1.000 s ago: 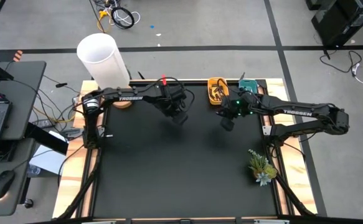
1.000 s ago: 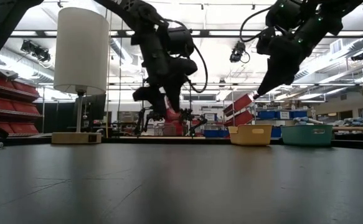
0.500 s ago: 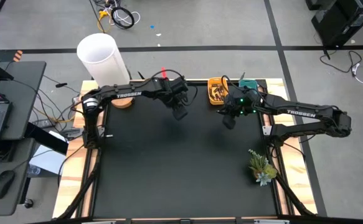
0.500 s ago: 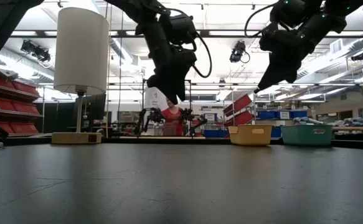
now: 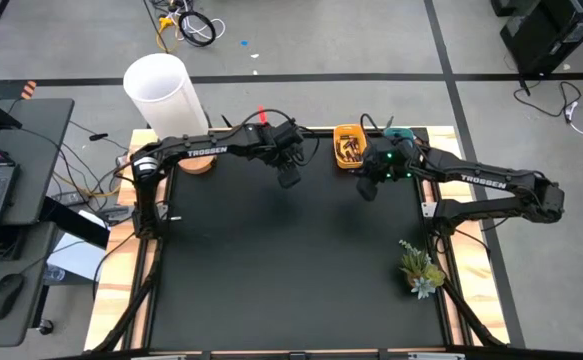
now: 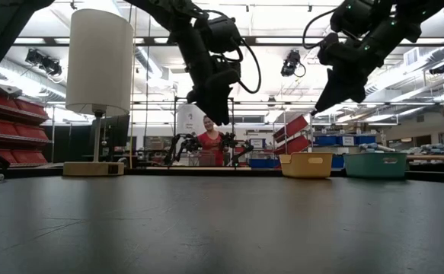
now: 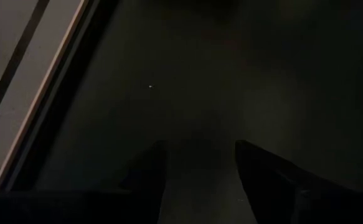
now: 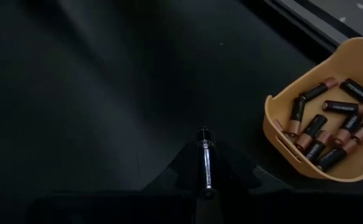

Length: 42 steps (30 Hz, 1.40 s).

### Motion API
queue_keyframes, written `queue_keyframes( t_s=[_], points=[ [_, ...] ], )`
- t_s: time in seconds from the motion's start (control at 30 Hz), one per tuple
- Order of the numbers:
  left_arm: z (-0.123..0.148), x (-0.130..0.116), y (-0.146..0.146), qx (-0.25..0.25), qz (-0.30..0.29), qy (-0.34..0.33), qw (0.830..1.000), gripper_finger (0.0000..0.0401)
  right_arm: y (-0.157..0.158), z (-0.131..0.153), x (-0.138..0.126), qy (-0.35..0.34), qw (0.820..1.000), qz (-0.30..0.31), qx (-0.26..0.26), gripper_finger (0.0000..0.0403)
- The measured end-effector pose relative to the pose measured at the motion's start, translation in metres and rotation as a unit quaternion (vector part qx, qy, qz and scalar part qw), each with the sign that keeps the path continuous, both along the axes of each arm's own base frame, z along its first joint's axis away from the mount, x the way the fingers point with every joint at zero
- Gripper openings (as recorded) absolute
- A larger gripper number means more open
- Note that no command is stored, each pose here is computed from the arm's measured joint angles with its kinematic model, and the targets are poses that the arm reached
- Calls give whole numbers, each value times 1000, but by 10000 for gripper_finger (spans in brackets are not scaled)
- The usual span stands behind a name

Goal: Sort batteries
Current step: Put the top silver battery into the blue bin

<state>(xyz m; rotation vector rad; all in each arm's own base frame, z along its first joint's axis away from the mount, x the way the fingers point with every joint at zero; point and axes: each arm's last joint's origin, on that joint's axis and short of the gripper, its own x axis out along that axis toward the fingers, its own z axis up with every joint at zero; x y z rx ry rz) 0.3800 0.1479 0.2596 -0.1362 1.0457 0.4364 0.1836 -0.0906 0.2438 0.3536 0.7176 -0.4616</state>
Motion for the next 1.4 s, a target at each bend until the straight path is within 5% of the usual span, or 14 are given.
queue_keyframes(
  t_s=[0.5,0.77,1.4],
  points=[
    [1,0,5,-9,40,-22,999,202,-9,-4,-10,31,999,-25,9,41],
    [3,4,4,-33,100,-59,993,202,-14,-5,-14,34,999,3,7,41],
    [0,3,-4,-96,139,-64,984,202,-17,-2,-12,12,999,31,-9,42]
  ],
)
